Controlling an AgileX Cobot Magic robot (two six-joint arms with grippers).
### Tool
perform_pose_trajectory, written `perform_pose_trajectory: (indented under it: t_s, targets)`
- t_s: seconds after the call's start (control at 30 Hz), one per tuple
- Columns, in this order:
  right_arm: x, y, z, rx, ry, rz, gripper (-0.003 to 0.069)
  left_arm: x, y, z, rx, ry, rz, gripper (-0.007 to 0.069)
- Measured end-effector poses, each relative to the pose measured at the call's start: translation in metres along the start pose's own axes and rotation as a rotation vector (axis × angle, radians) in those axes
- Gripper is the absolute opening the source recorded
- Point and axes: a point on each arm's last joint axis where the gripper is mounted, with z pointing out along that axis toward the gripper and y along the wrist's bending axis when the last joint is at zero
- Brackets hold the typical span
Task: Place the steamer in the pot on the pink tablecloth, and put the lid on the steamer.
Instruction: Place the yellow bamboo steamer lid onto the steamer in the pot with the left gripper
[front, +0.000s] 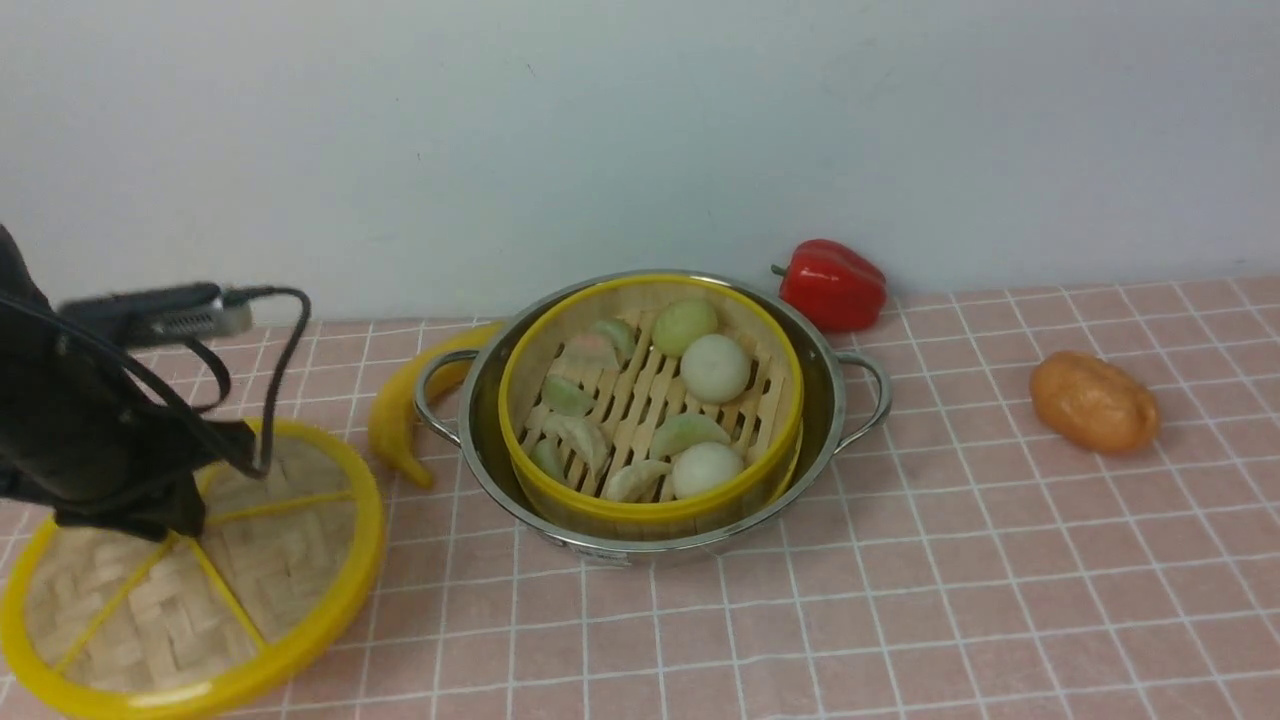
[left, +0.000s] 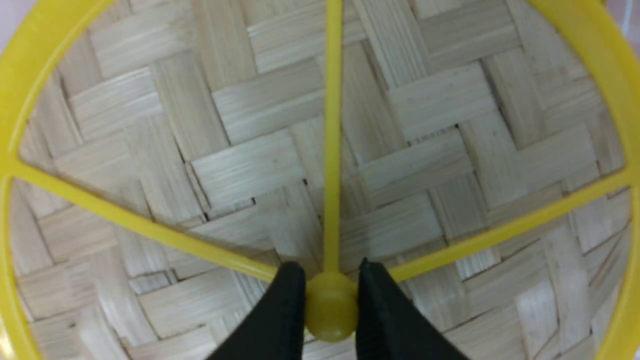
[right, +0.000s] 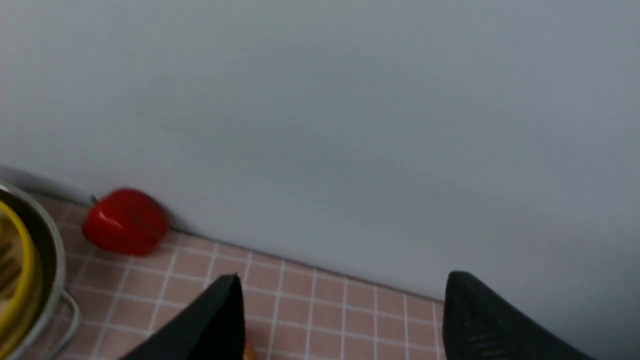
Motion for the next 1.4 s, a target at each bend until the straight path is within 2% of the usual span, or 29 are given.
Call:
perform_pose_trajectory:
  t_s: [0.13,0.17,0.23,0.3,0.47,0.5,0.53,0.67,0.87,1.4]
  targets:
    - [0.062,-0.003,-0.010,0.006,0.095,0.005,0.0517,-0.026,-0.018,-0.059,-0.035,-0.135,0.070,0.0121]
    - [0.066,-0.003,-0.011,0.007,0.099,0.010,0.0517,-0.028,-0.023,-0.065,-0.030,-0.155,0.083,0.0121]
    - [0.114,-0.004,-0.016,0.012,0.161,0.033,0.0517,-0.043,-0.070,-0.098,0.029,-0.277,0.202,0.0121]
    - [0.143,-0.004,-0.019,0.014,0.185,0.057,0.0517,-0.047,-0.110,-0.108,0.079,-0.320,0.297,0.0121]
    - [0.187,-0.006,-0.030,0.010,0.208,0.129,0.0517,-0.047,-0.195,-0.086,0.114,-0.300,0.473,0.0121]
    - [0.188,-0.006,-0.031,0.007,0.204,0.135,0.0517,-0.047,-0.199,-0.085,0.114,-0.302,0.480,0.0121]
    - [0.196,-0.007,-0.036,-0.010,0.197,0.164,0.0517,-0.044,-0.228,-0.064,0.086,-0.273,0.532,0.0121]
    - [0.205,-0.010,-0.053,-0.063,0.146,0.235,0.0517,-0.040,-0.268,-0.027,0.037,-0.234,0.604,0.0121]
    - [0.207,-0.009,-0.059,-0.103,0.134,0.267,0.0517,-0.041,-0.290,0.006,0.029,-0.197,0.628,0.0121]
    - [0.208,-0.008,-0.059,-0.115,0.139,0.274,0.0517,-0.049,-0.289,0.023,0.020,-0.209,0.608,0.0121]
